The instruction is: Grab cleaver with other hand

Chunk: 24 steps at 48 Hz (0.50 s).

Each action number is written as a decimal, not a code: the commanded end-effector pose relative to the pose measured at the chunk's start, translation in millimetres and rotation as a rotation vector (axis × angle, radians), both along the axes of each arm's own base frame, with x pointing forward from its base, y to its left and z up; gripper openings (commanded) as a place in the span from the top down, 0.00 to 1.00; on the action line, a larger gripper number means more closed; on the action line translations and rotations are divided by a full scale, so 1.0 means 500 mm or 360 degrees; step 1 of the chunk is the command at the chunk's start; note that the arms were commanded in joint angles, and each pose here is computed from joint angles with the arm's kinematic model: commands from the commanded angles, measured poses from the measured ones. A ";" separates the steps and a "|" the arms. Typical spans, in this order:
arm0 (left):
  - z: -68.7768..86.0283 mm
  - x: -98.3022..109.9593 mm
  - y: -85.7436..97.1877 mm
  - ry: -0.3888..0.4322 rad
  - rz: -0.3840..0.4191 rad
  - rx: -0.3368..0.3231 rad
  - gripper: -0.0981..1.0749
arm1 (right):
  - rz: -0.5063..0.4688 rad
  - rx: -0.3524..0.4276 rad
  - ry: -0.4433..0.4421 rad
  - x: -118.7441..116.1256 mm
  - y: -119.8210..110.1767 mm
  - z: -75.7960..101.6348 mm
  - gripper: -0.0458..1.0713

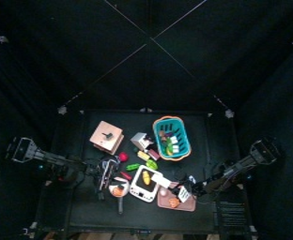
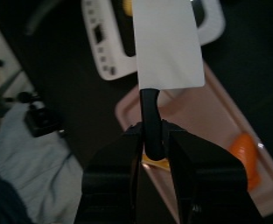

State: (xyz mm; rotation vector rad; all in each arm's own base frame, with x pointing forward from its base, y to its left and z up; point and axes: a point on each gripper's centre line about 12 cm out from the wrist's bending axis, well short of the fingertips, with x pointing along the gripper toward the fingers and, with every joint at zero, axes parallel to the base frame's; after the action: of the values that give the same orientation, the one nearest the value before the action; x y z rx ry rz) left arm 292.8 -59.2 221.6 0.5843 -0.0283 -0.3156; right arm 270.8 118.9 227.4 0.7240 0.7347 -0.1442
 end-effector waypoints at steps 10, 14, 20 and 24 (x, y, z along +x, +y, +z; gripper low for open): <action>0.009 0.056 0.007 -0.0115 0.0086 0.0122 0.33 | 0.0118 0.0072 -0.0323 0.037 -0.031 0.052 0.43; 0.005 0.060 0.011 -0.0132 0.0128 0.0124 0.30 | 0.0109 0.0072 -0.0348 0.044 -0.044 0.053 0.43; 0.001 0.063 0.016 -0.0151 0.0159 0.0181 0.24 | 0.0137 0.0061 -0.0389 0.047 -0.050 0.057 0.43; 0.000 0.065 0.015 -0.0158 0.0158 0.0216 0.22 | 0.0143 0.0054 -0.0404 0.050 -0.053 0.058 0.43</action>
State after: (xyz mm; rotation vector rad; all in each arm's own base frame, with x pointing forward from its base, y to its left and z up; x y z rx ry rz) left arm 320.0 -50.6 211.6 0.7255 -0.0359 -0.2083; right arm 295.8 93.7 245.0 0.7222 0.5635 0.0177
